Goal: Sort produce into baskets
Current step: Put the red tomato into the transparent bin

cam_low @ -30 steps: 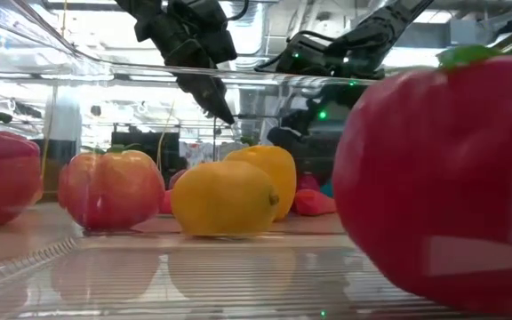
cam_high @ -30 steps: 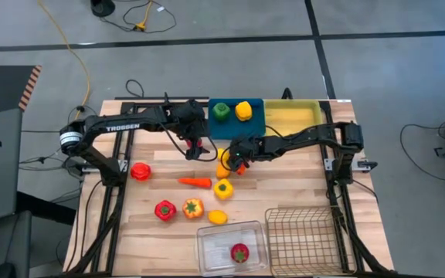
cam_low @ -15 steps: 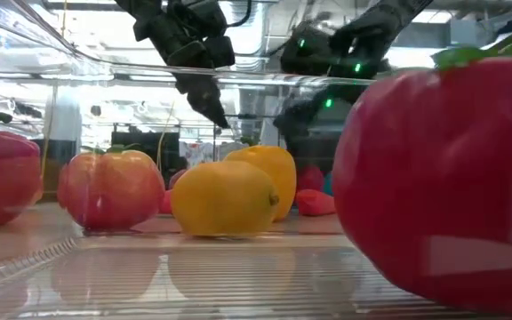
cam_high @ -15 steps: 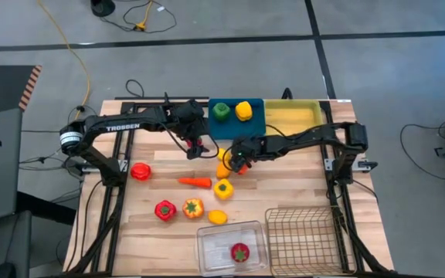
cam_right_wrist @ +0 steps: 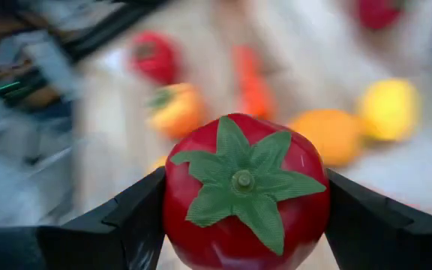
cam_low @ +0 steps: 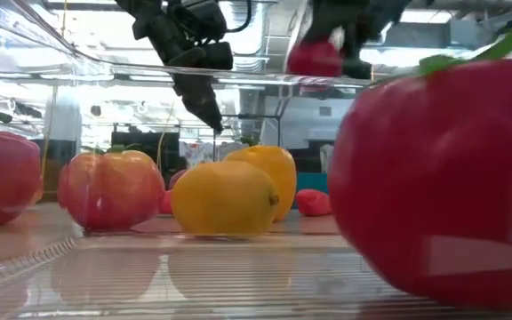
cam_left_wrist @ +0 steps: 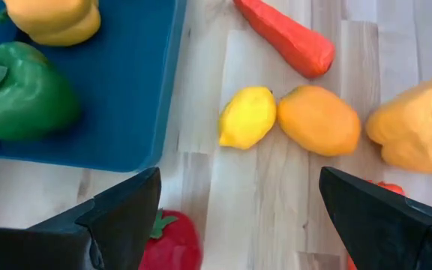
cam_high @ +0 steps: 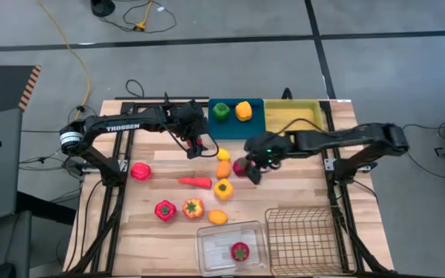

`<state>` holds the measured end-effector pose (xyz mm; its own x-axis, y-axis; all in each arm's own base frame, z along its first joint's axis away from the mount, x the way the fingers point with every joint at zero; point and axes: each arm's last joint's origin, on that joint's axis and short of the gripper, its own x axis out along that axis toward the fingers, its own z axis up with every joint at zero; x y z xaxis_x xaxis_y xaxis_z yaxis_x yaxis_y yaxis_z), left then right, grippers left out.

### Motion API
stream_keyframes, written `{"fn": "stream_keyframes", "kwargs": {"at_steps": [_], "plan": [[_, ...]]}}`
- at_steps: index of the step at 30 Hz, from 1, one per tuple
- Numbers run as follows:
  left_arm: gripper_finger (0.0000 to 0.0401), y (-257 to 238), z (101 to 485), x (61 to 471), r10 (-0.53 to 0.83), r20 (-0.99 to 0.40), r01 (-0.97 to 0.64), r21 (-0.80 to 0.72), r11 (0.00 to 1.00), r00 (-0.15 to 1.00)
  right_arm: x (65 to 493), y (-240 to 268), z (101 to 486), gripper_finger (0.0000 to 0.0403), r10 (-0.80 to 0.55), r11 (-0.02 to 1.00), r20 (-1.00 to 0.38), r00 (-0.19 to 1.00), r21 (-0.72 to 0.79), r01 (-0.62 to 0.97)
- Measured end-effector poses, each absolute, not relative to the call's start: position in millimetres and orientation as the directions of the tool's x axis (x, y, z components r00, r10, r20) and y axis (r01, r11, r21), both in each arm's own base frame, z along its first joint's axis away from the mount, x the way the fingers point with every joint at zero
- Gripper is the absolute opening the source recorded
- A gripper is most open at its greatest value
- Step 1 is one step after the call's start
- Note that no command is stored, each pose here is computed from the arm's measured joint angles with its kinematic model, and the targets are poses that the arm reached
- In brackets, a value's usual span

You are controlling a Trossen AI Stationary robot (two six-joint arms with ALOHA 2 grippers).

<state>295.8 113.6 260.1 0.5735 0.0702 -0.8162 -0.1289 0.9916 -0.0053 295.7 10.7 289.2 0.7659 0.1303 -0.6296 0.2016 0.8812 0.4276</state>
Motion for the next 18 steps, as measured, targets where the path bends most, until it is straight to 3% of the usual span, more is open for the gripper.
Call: {"fn": "stream_keyframes", "kwargs": {"at_steps": [8, 18], "plan": [[0.035, 108.1, 260.2, 298.0, 0.058, -0.816, -0.121, -0.014, 0.993, 0.576, 271.2, 75.7, 307.4, 0.0319, 0.424, 0.864, -0.57, 0.704, 0.487, -0.127], [0.035, 97.8, 260.3, 301.7, 0.038, -0.814, -0.088, -0.017, 0.996, 0.58, 285.6, 140.7, 275.3, 0.0319, 0.538, 0.823, -0.581, 0.61, 0.519, -0.232]]}}
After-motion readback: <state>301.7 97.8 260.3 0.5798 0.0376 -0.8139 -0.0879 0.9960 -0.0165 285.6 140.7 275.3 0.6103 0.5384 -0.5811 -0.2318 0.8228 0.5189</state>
